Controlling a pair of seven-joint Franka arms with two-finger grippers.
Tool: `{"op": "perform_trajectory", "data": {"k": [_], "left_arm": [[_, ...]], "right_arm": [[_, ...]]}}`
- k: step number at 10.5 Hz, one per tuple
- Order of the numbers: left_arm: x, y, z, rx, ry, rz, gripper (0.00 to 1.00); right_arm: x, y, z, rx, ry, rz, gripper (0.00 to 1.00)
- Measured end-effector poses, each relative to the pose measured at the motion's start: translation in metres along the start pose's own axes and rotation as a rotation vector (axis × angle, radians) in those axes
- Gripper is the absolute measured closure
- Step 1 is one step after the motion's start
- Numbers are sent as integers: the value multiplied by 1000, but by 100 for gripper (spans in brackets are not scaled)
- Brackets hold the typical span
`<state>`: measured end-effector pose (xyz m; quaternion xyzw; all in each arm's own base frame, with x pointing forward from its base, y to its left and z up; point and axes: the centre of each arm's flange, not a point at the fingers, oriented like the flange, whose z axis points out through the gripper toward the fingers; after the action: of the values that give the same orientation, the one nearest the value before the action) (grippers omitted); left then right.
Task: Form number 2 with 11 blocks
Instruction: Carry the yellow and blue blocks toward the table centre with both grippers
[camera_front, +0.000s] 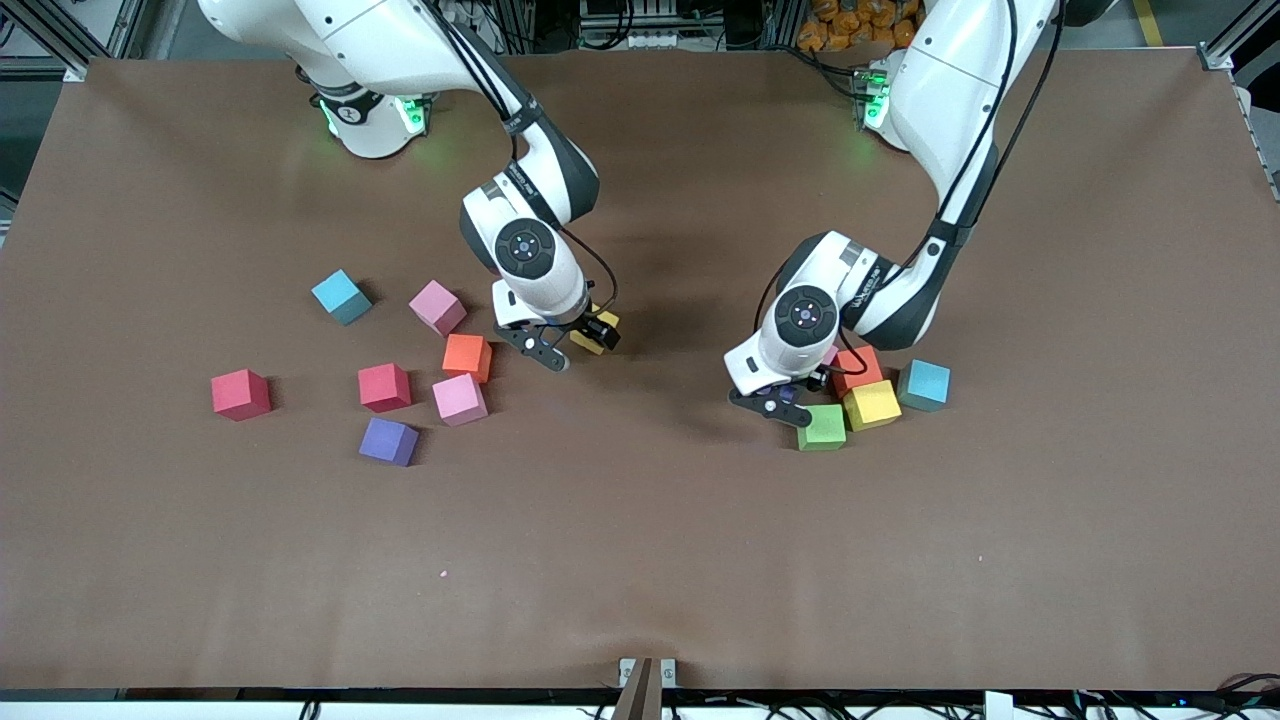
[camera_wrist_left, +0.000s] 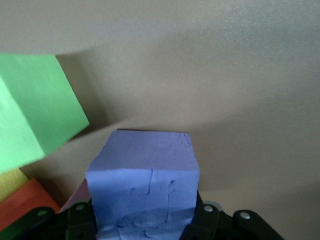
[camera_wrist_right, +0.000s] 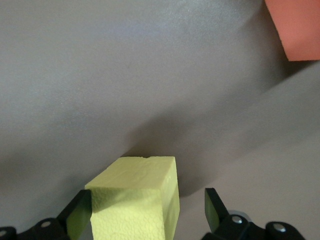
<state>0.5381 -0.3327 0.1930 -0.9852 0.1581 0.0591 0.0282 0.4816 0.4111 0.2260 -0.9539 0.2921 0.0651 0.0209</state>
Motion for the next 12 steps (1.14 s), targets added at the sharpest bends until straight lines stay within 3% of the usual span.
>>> {"op": "perform_trajectory", "data": {"k": [6,10,12], "left_arm": [[-68,123,-11,-61,-53,-256,39],[-111,172,-2,-60,-110,-357,39],[-133,193,4,-57,-124,-376,39]], "right_arm": [[-6,-5,0,1,1,-13,0],[-31,-4,34,-72,40,-116,1],[-26,-2,40,-90,54,-163,28]]}}
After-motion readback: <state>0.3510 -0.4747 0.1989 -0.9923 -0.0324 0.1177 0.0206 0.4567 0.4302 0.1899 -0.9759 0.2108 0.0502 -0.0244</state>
